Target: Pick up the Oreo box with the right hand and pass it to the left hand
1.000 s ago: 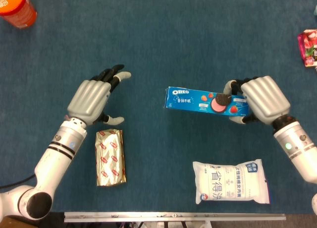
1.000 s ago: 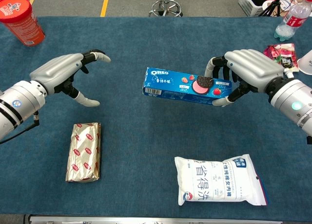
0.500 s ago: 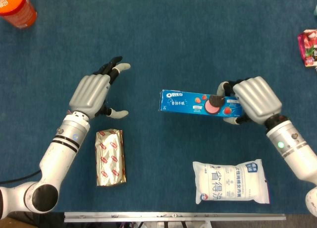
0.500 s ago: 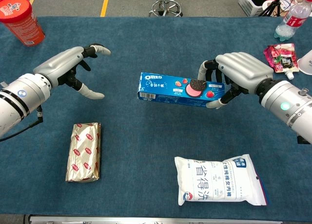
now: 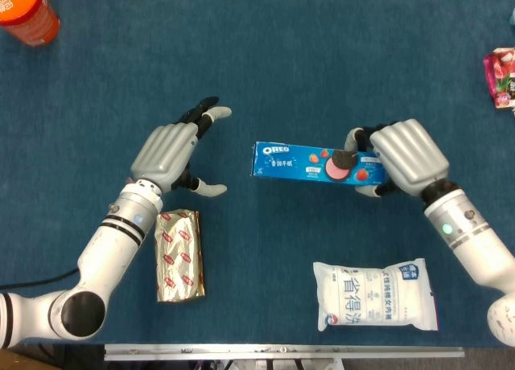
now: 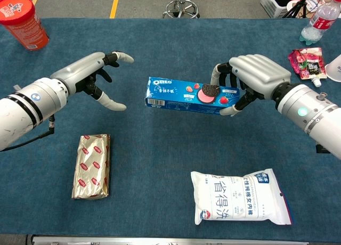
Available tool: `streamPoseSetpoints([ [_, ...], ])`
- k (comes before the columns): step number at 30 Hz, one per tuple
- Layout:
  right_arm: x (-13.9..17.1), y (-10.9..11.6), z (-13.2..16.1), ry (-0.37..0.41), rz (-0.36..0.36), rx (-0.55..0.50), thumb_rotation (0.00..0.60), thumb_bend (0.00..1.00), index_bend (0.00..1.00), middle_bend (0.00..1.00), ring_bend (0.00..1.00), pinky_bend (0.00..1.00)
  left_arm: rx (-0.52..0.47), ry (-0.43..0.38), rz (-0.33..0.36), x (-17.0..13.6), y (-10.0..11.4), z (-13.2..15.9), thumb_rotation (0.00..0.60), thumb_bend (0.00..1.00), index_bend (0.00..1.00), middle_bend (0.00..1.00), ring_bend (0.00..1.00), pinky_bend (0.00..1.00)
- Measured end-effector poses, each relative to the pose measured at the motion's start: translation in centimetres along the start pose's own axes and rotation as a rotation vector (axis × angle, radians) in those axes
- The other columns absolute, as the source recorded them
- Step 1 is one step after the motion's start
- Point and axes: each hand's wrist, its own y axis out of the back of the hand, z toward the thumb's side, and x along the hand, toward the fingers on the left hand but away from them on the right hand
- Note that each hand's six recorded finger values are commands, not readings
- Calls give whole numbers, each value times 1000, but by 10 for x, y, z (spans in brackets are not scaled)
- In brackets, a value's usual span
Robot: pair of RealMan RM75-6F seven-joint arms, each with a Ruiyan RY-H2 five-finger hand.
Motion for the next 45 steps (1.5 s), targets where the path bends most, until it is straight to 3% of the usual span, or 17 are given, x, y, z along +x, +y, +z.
streamPoseSetpoints([
  [19, -30, -6, 16, 22, 27, -10, 600, 170, 546, 623, 619, 554, -35, -3, -19, 10, 1, 7, 600, 66, 114, 19, 102, 264],
  [45, -35, -2, 28, 49, 28, -20, 600, 170, 546, 623, 619, 554, -51, -13, -70, 23, -24, 16, 600, 66, 126, 40, 102, 270],
])
